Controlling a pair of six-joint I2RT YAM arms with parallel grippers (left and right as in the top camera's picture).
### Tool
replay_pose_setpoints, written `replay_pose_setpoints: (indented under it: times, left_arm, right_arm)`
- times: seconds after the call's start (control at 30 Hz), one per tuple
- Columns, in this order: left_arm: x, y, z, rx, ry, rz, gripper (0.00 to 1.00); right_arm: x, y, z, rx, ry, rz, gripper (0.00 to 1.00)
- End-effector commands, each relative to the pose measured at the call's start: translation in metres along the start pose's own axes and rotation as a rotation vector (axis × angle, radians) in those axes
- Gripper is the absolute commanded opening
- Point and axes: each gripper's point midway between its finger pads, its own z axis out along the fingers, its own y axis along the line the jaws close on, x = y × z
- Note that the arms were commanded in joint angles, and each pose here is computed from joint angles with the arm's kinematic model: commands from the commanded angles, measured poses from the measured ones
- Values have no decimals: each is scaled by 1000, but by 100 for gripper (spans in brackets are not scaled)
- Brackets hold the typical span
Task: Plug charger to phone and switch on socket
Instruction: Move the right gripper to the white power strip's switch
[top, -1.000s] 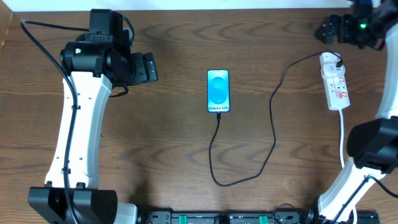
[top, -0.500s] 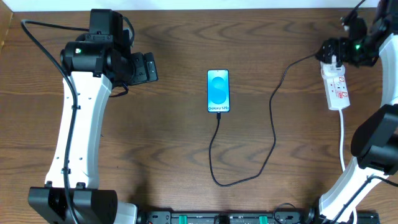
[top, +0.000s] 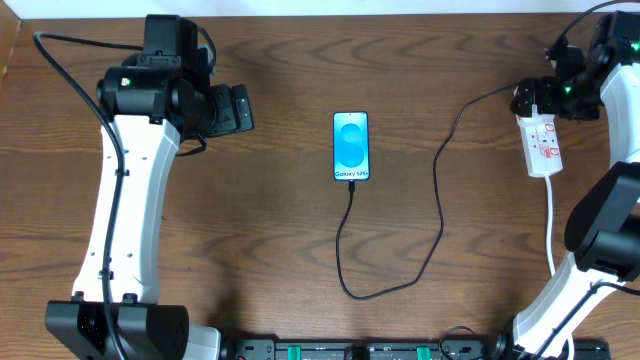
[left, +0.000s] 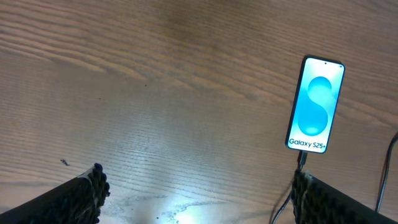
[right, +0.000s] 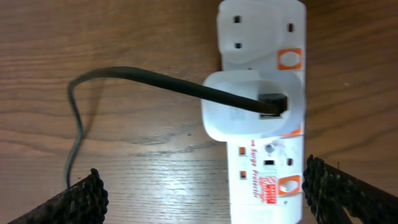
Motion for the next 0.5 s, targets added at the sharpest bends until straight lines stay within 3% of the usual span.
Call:
replay_pose_setpoints:
  times: [0.0,0.47]
  left_arm:
    - [1,2,-3,-14,-8,10,95]
    - [1,3,-3,-15,-8,10,95]
  right_arm:
    - [6,-14,6,55,26,23,99]
    - [35,-4,62,-40,47,64,99]
